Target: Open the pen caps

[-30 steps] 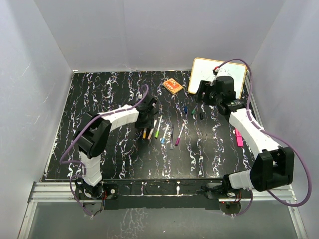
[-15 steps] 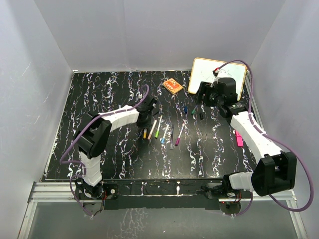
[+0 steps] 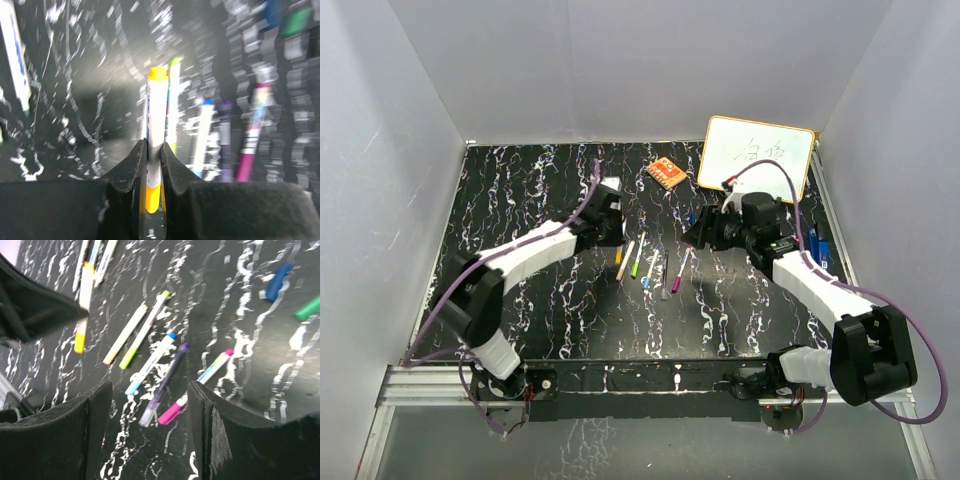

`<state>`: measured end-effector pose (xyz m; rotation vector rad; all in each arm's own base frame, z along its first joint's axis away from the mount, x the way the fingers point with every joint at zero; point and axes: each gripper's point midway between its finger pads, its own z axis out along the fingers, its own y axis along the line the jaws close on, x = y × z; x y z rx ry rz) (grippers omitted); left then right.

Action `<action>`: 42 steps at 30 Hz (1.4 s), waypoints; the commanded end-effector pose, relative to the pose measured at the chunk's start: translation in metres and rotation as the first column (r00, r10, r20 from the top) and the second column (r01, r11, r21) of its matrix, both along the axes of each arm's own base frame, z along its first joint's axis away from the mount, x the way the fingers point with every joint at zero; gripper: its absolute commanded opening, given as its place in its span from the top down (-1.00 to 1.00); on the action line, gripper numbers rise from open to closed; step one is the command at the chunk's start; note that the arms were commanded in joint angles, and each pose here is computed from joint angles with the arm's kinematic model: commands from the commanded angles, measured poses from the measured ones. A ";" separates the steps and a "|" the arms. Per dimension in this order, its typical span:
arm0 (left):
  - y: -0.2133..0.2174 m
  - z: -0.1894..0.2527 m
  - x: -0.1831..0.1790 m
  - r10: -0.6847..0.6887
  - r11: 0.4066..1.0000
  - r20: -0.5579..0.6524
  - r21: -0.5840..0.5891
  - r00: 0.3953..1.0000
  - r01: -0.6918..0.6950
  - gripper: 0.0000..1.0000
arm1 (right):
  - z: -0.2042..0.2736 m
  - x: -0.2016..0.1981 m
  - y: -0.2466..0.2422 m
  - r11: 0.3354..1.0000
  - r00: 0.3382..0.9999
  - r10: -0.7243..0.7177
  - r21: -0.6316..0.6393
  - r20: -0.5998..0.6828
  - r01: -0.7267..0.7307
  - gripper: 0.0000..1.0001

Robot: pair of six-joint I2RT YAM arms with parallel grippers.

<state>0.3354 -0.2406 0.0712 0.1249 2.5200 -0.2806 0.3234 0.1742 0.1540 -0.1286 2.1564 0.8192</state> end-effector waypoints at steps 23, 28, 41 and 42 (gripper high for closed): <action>-0.070 0.150 -0.007 0.149 0.609 0.328 -0.773 0.933 0.174 1.00 | 0.036 -0.017 0.108 0.949 0.961 0.226 0.186 0.158 -0.254 -0.21; -0.070 0.151 -0.012 0.151 0.579 0.316 -0.796 0.937 0.175 1.00 | 0.037 -0.016 0.112 0.948 0.961 0.222 0.192 0.164 -0.252 -0.20; -0.068 0.152 -0.018 0.174 0.520 0.289 -0.838 0.941 0.162 1.00 | 0.042 -0.012 0.121 0.939 0.956 0.237 0.212 0.174 -0.272 0.14; -0.068 0.151 -0.018 0.174 0.520 0.286 -0.839 0.942 0.159 1.00 | 0.042 -0.012 0.121 0.938 0.956 0.238 0.213 0.174 -0.272 0.14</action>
